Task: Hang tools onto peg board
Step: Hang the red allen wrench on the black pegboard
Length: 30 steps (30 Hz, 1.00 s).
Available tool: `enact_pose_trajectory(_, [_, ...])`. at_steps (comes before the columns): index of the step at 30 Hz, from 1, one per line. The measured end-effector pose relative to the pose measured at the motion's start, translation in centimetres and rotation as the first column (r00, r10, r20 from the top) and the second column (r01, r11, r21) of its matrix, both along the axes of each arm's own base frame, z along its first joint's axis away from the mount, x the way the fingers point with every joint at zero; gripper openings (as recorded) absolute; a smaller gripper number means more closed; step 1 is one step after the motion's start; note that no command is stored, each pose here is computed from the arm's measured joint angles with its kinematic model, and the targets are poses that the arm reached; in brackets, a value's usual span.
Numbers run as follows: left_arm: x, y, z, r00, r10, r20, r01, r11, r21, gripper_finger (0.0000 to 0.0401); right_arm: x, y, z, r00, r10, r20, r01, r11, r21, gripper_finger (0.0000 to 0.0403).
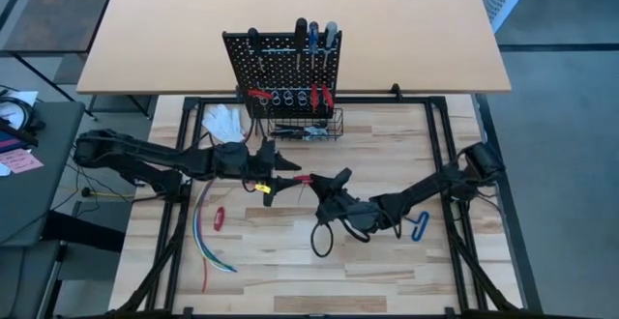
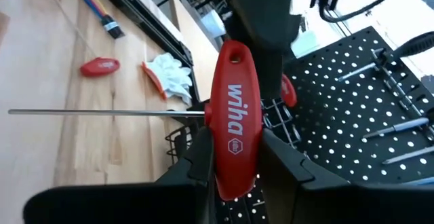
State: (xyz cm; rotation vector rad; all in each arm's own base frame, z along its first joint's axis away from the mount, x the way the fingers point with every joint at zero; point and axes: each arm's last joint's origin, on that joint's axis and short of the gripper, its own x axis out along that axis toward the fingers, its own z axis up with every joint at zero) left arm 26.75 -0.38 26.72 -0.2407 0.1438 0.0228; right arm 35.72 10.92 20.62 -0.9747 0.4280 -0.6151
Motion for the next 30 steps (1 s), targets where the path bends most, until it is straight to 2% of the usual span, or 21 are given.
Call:
enact_pose_trajectory(8, [0.0,-0.1,-0.2,0.999,-0.037,-0.023,0.037,0.999,-0.032,0.0223,0.0,0.0,0.0,1.000,-0.001,0.004,0.001,1.000,0.001,0.0075])
enact_pose_trajectory(12, [0.1,0.5,-0.7,0.998,0.011,-0.057,-0.012,1.000,-0.008,0.0228,0.0,0.1,0.0,1.000,0.000,0.006,0.000,1.000,0.002,0.0075])
enact_pose_trajectory(15, [0.1,0.5,-0.7,0.998,-0.001,-0.056,0.002,1.000,0.016,0.0224,0.0,0.1,0.1,1.000,-0.001,0.008,0.001,1.000,0.004,0.0075])
enact_pose_trajectory(30, [0.3,0.5,-1.1,0.997,-0.026,-0.072,0.027,0.999,0.017,0.0092,0.0,0.0,0.0,1.000,-0.002,0.021,0.001,1.000,0.021,0.0079])
